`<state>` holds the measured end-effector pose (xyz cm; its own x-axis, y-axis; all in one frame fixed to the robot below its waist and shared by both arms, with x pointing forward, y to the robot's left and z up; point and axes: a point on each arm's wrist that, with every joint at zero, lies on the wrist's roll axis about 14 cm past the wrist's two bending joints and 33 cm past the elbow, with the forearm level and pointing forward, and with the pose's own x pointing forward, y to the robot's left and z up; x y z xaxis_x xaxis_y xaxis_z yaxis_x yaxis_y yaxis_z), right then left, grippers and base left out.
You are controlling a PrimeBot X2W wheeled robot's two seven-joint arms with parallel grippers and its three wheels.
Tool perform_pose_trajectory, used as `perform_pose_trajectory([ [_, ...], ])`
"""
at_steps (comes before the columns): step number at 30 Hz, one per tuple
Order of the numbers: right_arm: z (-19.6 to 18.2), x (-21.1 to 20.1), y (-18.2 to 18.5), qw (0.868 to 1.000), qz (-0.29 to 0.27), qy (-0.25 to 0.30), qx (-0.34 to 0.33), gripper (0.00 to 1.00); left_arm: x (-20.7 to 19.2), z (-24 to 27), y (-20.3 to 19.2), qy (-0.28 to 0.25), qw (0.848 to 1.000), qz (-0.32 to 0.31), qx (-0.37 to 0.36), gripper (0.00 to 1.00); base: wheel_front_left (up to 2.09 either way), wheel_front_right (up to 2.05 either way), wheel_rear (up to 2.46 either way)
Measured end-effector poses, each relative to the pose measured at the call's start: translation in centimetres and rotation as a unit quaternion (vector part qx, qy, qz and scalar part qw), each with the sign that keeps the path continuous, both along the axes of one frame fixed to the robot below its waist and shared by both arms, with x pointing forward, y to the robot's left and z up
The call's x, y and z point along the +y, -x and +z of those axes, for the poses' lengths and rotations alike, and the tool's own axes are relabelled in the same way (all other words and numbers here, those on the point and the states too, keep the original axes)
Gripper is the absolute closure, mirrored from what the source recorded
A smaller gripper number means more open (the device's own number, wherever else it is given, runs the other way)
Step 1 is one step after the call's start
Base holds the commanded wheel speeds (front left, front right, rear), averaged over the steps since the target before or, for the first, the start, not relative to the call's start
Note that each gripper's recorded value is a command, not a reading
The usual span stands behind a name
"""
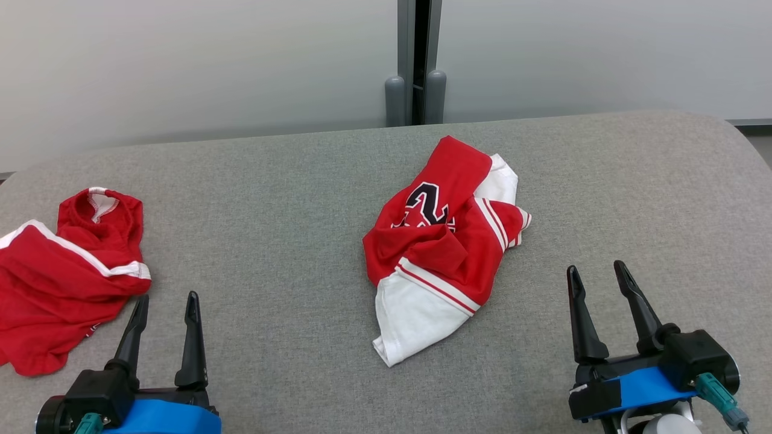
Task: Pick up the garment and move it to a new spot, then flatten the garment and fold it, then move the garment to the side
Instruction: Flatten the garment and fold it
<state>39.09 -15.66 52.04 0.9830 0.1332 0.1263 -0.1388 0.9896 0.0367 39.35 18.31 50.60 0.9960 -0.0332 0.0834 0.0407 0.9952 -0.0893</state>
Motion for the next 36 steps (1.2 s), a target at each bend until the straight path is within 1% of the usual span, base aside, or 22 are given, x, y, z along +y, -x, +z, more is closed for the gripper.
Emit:
perform_pose_trajectory([
  [4, -0.1, 0.1, 0.0, 1.000, 0.001, 0.000, 0.002, 0.00, -0.1, -0.2, 0.0, -0.001, 1.000, -0.003, 0.003, 0.00, 0.00, 0.00, 0.00],
  [7, -0.2, 0.1, -0.1, 1.000, 0.001, 0.000, 0.004, 0.00, -1.1, 0.1, -0.3, 0.000, 1.000, -0.019, -0.002, 0.00, 0.00, 0.00, 0.00],
  [10, -0.4, 0.2, -0.3, 1.000, 0.002, 0.000, 0.006, 0.00, -3.6, 0.8, -1.0, -0.001, 0.998, -0.059, -0.013, 0.00, 0.00, 0.00, 0.00],
  [14, -0.5, 0.3, -0.6, 1.000, 0.004, -0.001, 0.007, 0.00, -7.9, 1.3, -1.9, -0.003, 0.992, -0.123, -0.020, 0.00, 0.00, 0.00, 0.00],
  [16, -0.5, 0.2, -0.8, 1.000, 0.003, -0.001, 0.006, 0.00, -10.3, 1.3, -2.3, -0.004, 0.987, -0.158, -0.020, 0.00, 0.00, 0.00, 0.00],
  [19, -0.5, -0.3, -1.0, 1.000, -0.003, -0.002, 0.007, 0.00, -14.2, 0.7, -2.3, -0.006, 0.976, -0.219, -0.010, 0.00, 0.00, 0.00, 0.00],
  [23, -0.8, -1.1, -1.1, 1.000, -0.015, -0.004, 0.012, 0.00, -17.1, -1.0, -2.8, -0.017, 0.962, -0.271, 0.015, 0.00, 0.00, 0.00, 0.00],
  [29, -1.4, -2.5, -1.3, 0.999, -0.035, -0.003, 0.020, 0.00, -19.4, -4.1, -3.8, -0.037, 0.946, -0.315, 0.060, 0.00, 0.00, 0.00, 0.00],
  [34, -1.9, -3.8, -1.3, 0.998, -0.054, 0.000, 0.028, 0.00, -20.4, -7.3, -4.3, -0.055, 0.934, -0.338, 0.104, 0.00, 0.00, 0.00, 0.00],
  [36, -2.1, -4.3, -1.2, 0.998, -0.060, 0.001, 0.031, 0.00, -20.5, -8.3, -4.5, -0.056, 0.931, -0.341, 0.118, 0.00, 0.00, 0.00, 0.00],
])
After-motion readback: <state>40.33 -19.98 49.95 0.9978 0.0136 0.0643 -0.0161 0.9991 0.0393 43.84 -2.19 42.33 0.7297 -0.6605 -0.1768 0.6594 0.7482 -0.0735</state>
